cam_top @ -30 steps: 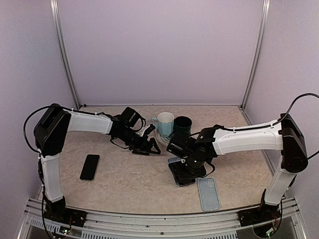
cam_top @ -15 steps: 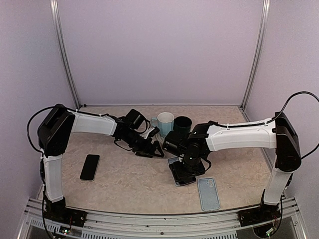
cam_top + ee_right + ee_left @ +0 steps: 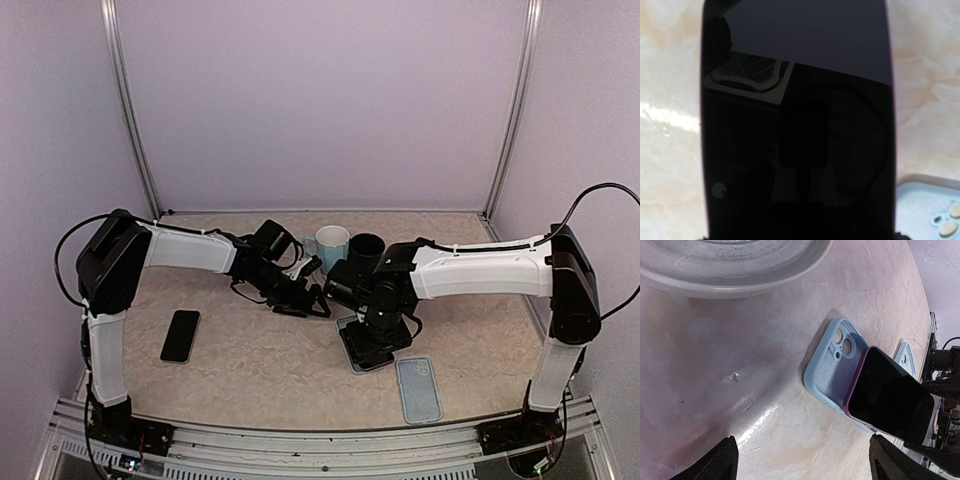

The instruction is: Put the phone into the phone case

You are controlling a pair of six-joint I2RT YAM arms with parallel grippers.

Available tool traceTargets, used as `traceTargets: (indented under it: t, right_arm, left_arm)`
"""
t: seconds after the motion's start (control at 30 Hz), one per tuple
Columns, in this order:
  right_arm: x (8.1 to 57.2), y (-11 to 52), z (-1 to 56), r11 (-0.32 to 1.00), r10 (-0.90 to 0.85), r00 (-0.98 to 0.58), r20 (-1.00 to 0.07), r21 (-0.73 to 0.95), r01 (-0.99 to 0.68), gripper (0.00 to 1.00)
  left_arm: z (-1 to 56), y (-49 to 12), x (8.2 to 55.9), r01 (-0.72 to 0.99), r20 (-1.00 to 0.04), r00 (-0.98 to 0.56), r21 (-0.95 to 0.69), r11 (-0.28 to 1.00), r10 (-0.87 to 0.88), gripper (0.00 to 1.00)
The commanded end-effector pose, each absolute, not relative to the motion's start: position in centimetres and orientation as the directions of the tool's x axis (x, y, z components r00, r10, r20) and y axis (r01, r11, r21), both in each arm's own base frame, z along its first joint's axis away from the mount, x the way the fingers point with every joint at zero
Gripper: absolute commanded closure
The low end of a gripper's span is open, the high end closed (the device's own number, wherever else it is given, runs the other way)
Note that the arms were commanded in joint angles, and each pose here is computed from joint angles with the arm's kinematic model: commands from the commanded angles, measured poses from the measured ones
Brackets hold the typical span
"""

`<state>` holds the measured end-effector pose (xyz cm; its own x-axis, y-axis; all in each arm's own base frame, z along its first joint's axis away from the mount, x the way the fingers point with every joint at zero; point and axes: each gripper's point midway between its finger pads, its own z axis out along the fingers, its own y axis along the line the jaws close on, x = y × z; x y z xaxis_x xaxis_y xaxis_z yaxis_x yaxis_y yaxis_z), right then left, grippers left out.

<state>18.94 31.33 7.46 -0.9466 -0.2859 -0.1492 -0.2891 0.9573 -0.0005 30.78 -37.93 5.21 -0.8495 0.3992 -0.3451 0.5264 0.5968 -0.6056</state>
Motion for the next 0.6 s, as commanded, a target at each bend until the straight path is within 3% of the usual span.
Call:
traceTargets:
  t: [0.0,0.57]
  right_arm:
    - [19.1,31.5,7.0,0.956,-0.291,-0.948,-0.128,-0.013,-0.292,0.61]
    - [20.0,31.1,6.1,0.954,-0.3,-0.944,-0.135,-0.033,-0.299,0.61]
  left_arm:
    - [4.9,-38.9,30.7,0.545,-0.348,-0.837,-0.595,0.59,0.423,0.11]
    - [5.1,-39.7,30.6,0.572,-0.372,-0.819,-0.579,0.581,0.436,0.11]
